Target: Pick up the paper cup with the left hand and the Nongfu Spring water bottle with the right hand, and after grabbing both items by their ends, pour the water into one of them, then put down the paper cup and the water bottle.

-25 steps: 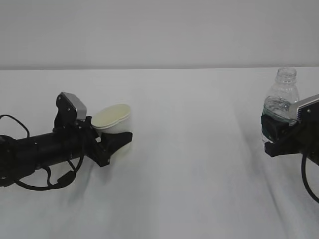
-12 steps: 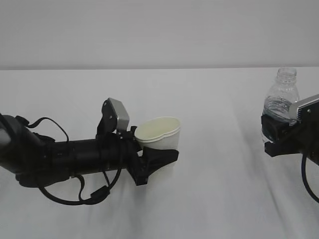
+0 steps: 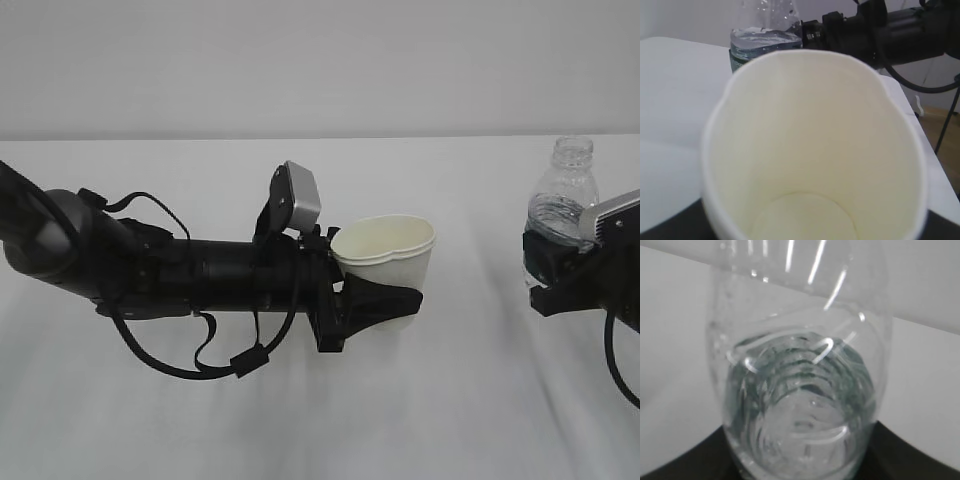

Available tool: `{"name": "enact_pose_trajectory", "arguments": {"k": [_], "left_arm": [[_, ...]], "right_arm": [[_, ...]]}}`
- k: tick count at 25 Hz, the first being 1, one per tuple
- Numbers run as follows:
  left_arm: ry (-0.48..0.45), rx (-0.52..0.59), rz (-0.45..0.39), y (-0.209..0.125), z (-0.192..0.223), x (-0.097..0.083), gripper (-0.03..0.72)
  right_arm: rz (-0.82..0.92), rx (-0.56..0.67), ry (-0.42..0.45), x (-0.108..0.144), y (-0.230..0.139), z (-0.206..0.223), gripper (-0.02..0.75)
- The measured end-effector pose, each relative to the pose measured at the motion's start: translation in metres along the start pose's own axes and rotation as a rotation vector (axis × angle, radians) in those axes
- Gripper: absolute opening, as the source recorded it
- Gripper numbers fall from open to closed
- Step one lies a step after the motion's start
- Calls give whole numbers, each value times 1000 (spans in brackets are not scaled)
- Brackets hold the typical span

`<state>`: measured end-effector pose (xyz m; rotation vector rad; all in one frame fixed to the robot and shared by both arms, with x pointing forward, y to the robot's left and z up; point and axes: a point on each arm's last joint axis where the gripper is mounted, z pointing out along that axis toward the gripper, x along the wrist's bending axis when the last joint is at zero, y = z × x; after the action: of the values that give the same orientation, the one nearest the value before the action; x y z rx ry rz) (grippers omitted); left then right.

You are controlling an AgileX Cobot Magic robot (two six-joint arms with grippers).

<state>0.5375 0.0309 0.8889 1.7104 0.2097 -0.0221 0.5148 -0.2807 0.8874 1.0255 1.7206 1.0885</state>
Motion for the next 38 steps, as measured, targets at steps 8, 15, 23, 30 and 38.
{"name": "enact_pose_trajectory", "arguments": {"k": [8, 15, 23, 30, 38], "left_arm": [[-23, 41, 14, -3, 2, -3, 412], [-36, 66, 24, -4, 11, -10, 412], [-23, 100, 47, -3, 18, -11, 412], [-24, 97, 39, -2, 18, -11, 412], [-23, 97, 35, -2, 18, -11, 411]], "right_arm": [[-24, 17, 37, 6, -4, -5, 354], [-64, 30, 69, 11, -8, -11, 354], [-127, -47, 51, 9, 14, -23, 354], [-164, -88, 31, 8, 32, -40, 354], [-160, -32, 22, 5, 43, -52, 354]]}}
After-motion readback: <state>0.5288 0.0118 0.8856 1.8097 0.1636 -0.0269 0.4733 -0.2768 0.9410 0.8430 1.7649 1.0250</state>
